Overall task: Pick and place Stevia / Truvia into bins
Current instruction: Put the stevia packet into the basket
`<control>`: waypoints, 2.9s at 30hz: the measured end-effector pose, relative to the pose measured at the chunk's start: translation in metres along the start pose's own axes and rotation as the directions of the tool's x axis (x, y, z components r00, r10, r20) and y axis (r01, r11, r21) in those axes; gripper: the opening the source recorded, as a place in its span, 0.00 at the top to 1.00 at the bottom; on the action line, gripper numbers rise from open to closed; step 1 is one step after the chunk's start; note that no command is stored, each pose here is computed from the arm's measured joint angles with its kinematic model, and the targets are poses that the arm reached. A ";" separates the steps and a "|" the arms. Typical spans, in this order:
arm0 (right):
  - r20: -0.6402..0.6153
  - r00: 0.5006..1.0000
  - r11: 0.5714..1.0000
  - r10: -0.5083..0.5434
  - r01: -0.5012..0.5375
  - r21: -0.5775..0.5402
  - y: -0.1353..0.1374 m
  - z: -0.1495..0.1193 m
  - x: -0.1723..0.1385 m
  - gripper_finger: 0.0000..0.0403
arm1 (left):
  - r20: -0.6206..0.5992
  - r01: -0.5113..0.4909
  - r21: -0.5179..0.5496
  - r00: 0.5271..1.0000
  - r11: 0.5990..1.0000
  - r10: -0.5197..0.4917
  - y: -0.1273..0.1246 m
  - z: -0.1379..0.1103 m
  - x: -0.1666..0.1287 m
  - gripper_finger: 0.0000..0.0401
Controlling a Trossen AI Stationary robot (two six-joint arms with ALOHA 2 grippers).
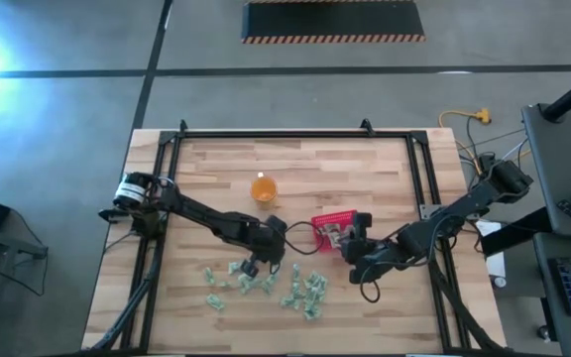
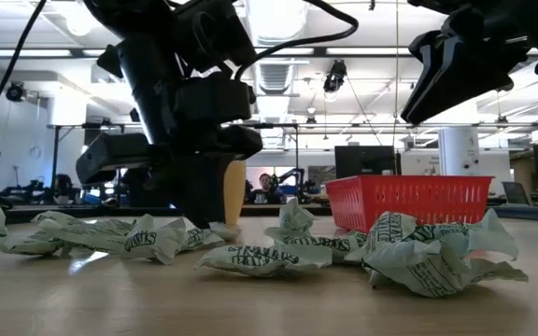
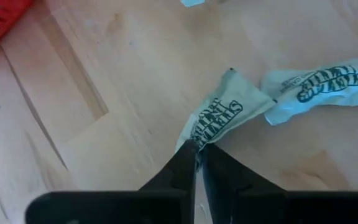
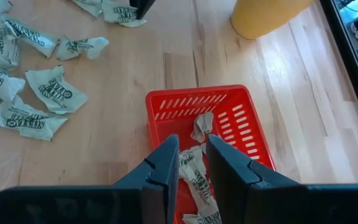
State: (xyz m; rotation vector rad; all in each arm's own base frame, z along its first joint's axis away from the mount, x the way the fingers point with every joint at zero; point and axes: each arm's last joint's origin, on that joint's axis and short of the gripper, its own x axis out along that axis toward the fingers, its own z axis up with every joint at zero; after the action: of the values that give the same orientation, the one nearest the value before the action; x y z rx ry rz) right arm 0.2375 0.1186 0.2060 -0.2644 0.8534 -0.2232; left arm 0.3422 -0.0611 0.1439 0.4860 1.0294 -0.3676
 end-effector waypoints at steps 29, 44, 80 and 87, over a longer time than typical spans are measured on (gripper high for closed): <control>-0.086 0.974 0.978 0.209 -0.210 -0.002 0.019 0.006 -0.031 0.84 | 0.313 -0.351 -0.226 0.857 0.909 0.409 0.045 0.041 -0.038 1.00; -0.036 0.967 0.968 0.251 -0.251 0.009 0.028 0.018 -0.052 0.85 | 0.401 -0.409 -0.324 0.757 0.853 0.516 0.074 0.041 -0.046 1.00; -0.004 0.966 0.965 0.260 -0.260 0.015 0.030 0.017 -0.049 0.85 | 0.404 -0.420 -0.285 0.762 0.861 0.506 0.088 0.050 -0.004 0.68; 0.127 0.942 0.950 0.312 -0.307 -0.055 0.042 0.010 -0.033 0.84 | 0.319 -0.359 -0.227 0.851 0.905 0.418 0.067 0.051 -0.038 0.63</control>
State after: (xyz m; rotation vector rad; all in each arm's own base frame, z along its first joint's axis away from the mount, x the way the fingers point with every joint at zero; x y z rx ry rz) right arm 0.2284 0.1695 0.2224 -0.1716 0.7539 0.1031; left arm 0.3953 -0.0301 0.2133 0.4493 0.5734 -0.0036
